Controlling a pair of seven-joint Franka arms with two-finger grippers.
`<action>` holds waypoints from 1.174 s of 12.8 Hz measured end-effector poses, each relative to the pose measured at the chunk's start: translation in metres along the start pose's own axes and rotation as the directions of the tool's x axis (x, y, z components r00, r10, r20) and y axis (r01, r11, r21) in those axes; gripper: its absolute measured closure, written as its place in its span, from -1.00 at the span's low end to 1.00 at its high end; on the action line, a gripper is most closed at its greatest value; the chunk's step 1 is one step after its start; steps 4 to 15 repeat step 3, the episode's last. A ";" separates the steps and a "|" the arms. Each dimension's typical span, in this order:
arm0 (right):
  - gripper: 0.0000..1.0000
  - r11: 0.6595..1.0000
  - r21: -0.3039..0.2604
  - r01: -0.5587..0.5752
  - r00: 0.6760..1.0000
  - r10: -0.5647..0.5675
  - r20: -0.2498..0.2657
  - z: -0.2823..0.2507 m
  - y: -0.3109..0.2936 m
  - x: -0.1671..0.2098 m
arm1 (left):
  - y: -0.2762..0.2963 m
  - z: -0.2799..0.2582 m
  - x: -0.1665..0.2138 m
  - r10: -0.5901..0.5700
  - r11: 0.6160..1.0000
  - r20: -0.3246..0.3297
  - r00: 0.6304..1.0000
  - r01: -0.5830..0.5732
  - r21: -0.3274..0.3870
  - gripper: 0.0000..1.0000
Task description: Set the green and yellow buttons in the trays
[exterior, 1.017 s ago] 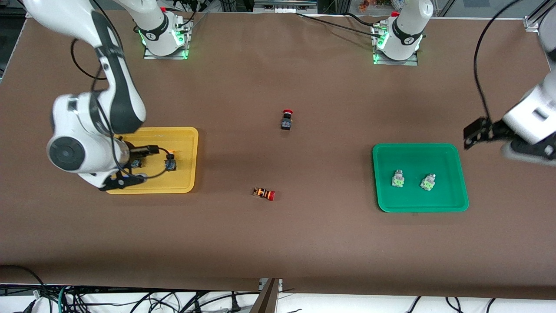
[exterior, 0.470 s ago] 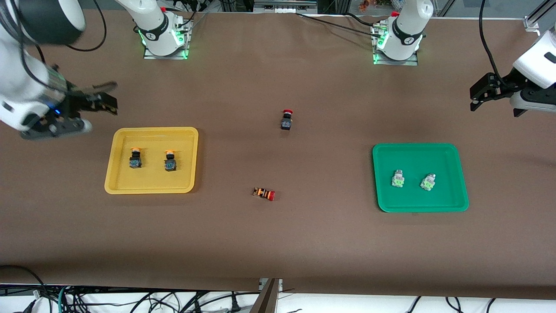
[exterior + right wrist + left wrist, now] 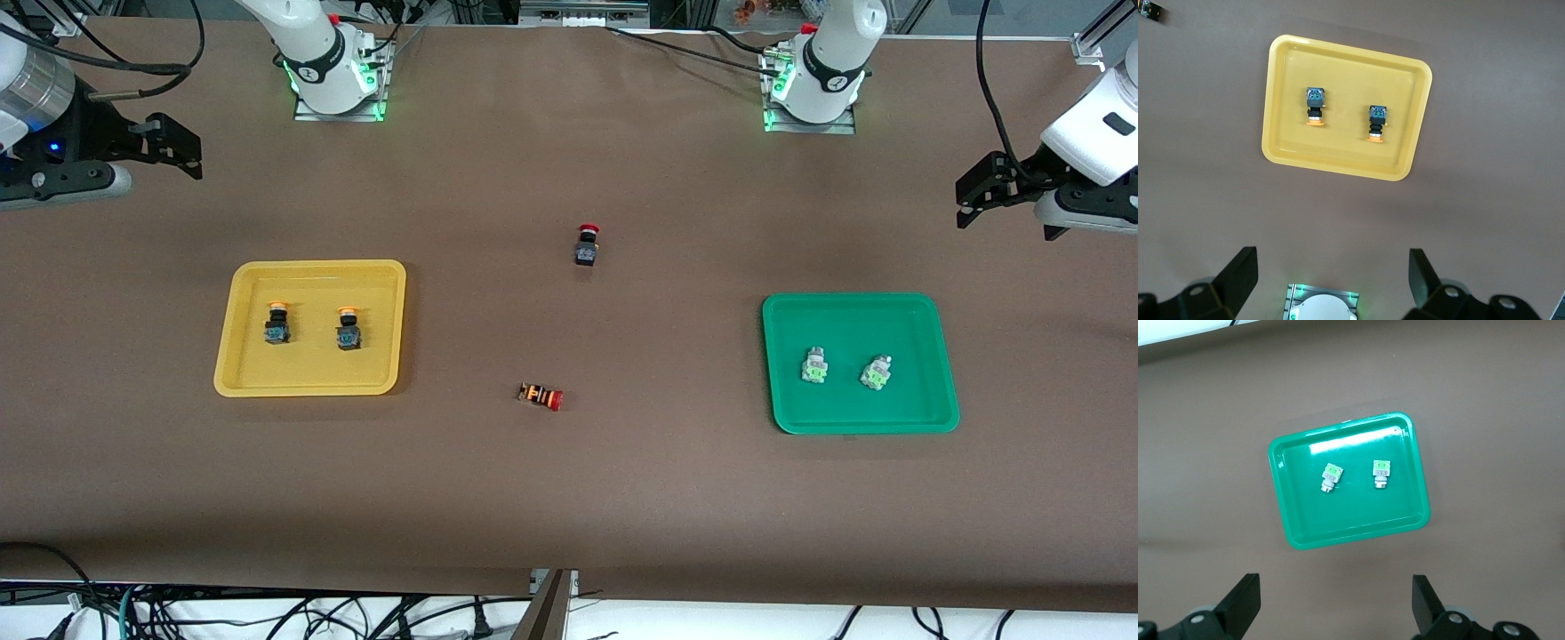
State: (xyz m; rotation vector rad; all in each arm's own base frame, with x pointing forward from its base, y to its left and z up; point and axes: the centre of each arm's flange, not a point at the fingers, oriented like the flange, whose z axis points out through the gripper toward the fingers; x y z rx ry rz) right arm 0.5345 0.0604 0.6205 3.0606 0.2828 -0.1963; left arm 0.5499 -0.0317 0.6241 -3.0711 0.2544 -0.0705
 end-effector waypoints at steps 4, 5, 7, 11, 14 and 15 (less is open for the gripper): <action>-1.00 1.000 0.001 -0.006 1.000 0.006 0.004 0.003 0.000 0.007 | 0.002 0.001 -0.004 -0.064 0.997 0.033 0.997 0.065 -0.032 -1.00; -1.00 1.000 0.001 -0.006 1.000 0.006 0.004 0.003 0.000 0.007 | 0.002 0.001 -0.004 -0.064 0.997 0.033 0.997 0.065 -0.032 -1.00; -1.00 1.000 0.001 -0.006 1.000 0.006 0.004 0.003 0.000 0.007 | 0.002 0.001 -0.004 -0.064 0.997 0.033 0.997 0.065 -0.032 -1.00; -1.00 1.000 0.001 -0.006 1.000 0.006 0.004 0.003 0.000 0.007 | 0.002 0.001 -0.004 -0.064 0.997 0.033 0.997 0.065 -0.032 -1.00; -1.00 1.000 0.001 -0.006 1.000 0.006 0.004 0.003 0.000 0.007 | 0.002 0.001 -0.004 -0.064 0.997 0.033 0.997 0.065 -0.032 -1.00; -1.00 1.000 0.001 -0.006 1.000 0.006 0.004 0.003 0.000 0.007 | 0.002 0.001 -0.004 -0.064 0.997 0.033 0.997 0.065 -0.032 -1.00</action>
